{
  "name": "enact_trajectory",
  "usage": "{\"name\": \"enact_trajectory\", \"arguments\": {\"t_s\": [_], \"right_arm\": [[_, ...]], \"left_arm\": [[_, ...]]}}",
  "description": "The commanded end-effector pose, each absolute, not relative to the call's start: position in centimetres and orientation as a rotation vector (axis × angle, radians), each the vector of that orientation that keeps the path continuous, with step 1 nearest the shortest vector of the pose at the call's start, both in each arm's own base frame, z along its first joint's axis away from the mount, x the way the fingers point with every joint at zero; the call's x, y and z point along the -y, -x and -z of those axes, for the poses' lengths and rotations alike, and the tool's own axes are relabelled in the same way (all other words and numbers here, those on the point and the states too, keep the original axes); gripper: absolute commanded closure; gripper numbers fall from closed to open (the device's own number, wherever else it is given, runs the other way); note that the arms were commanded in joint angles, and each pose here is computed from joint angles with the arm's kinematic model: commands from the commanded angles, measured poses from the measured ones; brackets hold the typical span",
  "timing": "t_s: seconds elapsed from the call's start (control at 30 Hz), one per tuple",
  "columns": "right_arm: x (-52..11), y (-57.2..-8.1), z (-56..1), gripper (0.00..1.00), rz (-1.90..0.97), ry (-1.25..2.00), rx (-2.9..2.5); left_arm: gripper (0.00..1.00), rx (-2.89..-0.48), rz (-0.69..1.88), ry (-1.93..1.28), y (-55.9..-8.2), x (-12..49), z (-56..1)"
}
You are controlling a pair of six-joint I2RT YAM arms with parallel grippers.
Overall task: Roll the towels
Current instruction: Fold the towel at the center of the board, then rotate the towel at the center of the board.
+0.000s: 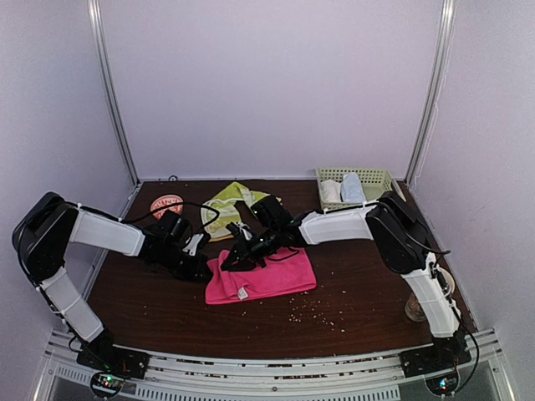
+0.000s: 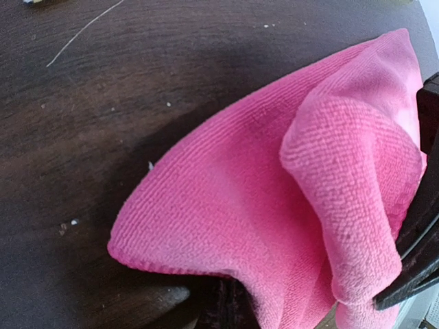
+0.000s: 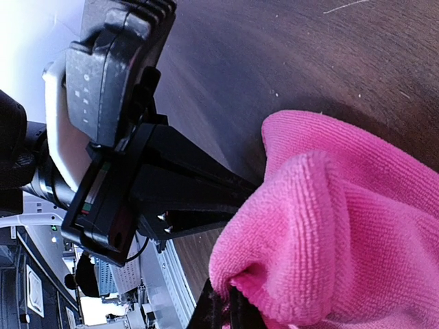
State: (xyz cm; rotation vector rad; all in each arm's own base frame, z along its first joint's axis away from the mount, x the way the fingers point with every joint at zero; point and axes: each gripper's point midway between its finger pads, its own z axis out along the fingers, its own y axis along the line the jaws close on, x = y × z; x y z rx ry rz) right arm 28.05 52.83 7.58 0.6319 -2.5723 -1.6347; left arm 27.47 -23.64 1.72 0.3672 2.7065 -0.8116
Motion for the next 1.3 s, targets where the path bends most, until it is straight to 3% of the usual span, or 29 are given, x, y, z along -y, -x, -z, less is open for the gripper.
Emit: {"name": "enact_trajectory", "arguments": {"t_s": [0.0, 0.23, 0.33, 0.53, 0.77, 0.8, 0.83, 0.87, 0.9, 1.0, 1.17, 1.27], "right_arm": [[-54.5, -27.6, -8.6, 0.96, 1.716, -0.678, 2.506], [-55.2, -26.4, -12.1, 0.61, 1.801, -0.841, 2.406], [-54.3, -26.3, -13.5, 0.52, 1.800, -0.919, 2.406], [-50.1, -28.2, -15.2, 0.50, 1.714, -1.079, 2.552], [-41.5, -37.1, -21.1, 0.47, 1.191, -1.564, 3.223], [-40.0, -38.2, -21.8, 0.34, 1.158, -1.556, 3.304], [-38.4, -39.8, -22.2, 0.12, 1.159, -1.483, 3.391], [-36.8, -41.1, -21.7, 0.02, 1.186, -1.385, 3.442], [-35.8, -41.8, -21.0, 0.00, 1.264, -1.338, 3.413], [-35.4, -41.0, -17.2, 0.03, 1.283, -1.356, 3.216], [-36.4, -38.7, -12.5, 0.54, 1.241, -1.395, 3.048], [-36.7, -37.6, -10.4, 0.63, 1.203, -1.425, 2.997]], "left_arm": [[1.00, -2.736, 0.769, -0.352, -26.7, 22.9, -1.4], [1.00, -2.716, 0.640, -0.279, -27.4, 21.2, -2.7], [1.00, -2.645, 0.559, -0.218, -28.5, 20.1, -5.4], [0.87, -2.516, 0.530, -0.197, -30.2, 19.8, -10.2], [0.88, -2.476, 0.823, -0.418, -29.6, 25.6, -11.3], [0.88, -2.465, 0.846, -0.453, -29.5, 26.5, -11.6], [0.88, -2.458, 0.873, -0.483, -29.3, 27.3, -11.7], [0.88, -2.456, 0.906, -0.514, -29.1, 28.1, -11.6], [0.88, -2.462, 0.946, -0.541, -28.8, 28.8, -11.4], [0.90, -2.508, 0.973, -0.573, -28.4, 29.8, -9.8], [0.95, -2.576, 0.967, -0.586, -27.2, 29.5, -7.6], [0.96, -2.632, 0.960, -0.590, -25.9, 28.8, -6.3]]}}
